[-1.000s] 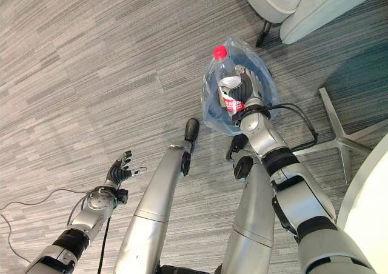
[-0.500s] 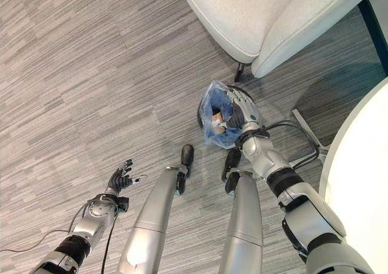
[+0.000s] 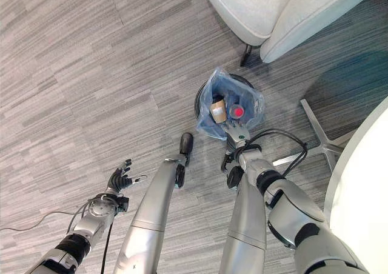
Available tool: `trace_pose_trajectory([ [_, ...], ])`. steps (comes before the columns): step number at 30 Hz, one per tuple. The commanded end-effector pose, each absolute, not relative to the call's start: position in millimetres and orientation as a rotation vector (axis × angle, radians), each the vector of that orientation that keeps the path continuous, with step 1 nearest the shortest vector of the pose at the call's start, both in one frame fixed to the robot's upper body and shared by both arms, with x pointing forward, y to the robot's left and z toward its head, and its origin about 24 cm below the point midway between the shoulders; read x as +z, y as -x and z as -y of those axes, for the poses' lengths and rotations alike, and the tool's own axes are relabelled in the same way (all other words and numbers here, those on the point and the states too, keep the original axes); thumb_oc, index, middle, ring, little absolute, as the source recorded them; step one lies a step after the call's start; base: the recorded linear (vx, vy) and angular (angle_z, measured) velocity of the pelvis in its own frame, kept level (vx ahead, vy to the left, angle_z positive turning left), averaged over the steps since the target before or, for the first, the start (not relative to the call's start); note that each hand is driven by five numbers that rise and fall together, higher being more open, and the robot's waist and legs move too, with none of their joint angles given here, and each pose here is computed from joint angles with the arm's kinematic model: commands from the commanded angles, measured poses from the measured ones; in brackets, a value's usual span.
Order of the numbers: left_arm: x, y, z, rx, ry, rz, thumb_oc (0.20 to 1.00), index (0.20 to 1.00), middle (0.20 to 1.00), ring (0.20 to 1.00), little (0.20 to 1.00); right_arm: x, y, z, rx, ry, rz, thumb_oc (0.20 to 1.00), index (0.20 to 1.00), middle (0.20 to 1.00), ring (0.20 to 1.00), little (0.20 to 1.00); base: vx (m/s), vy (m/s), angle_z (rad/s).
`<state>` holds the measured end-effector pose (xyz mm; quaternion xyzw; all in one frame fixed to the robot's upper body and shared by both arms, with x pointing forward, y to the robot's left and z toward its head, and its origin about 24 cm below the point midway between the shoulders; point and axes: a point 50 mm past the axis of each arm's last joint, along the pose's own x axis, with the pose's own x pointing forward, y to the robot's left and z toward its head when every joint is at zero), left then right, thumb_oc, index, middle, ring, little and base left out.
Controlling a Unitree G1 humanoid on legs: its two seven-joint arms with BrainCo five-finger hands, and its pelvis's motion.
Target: Gather garbage on tea table into small bin, then transfer packed bag to large trash can.
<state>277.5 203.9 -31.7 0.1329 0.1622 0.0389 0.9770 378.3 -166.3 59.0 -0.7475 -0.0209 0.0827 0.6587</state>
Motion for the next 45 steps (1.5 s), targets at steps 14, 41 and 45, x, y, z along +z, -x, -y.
trace_pose_trajectory([
  [14, -39.4, -264.7, -216.1, 0.096, -0.262, -0.363, 1.0, 1.0, 1.0, 1.0, 1.0, 112.1, -366.7, 140.6, 0.073, 0.984, 0.287, 0.2, 0.2, 0.2, 0.2, 0.2, -0.04, -0.008, -0.01],
  [41, -84.0, -177.1, -247.1, 0.141, -0.252, -0.603, 1.0, 1.0, 1.0, 1.0, 1.0, 118.0, -289.1, 114.5, 0.3, 0.243, 0.393, 0.2, 0.2, 0.2, 0.2, 0.2, 0.05, 0.056, -0.21],
  [45, -71.8, -189.1, -248.1, 0.132, -0.272, -0.537, 1.0, 1.0, 1.0, 1.0, 1.0, 132.4, -290.7, 109.1, 0.315, 0.271, 0.461, 0.2, 0.2, 0.2, 0.2, 0.2, -0.2, -0.065, 0.11],
])
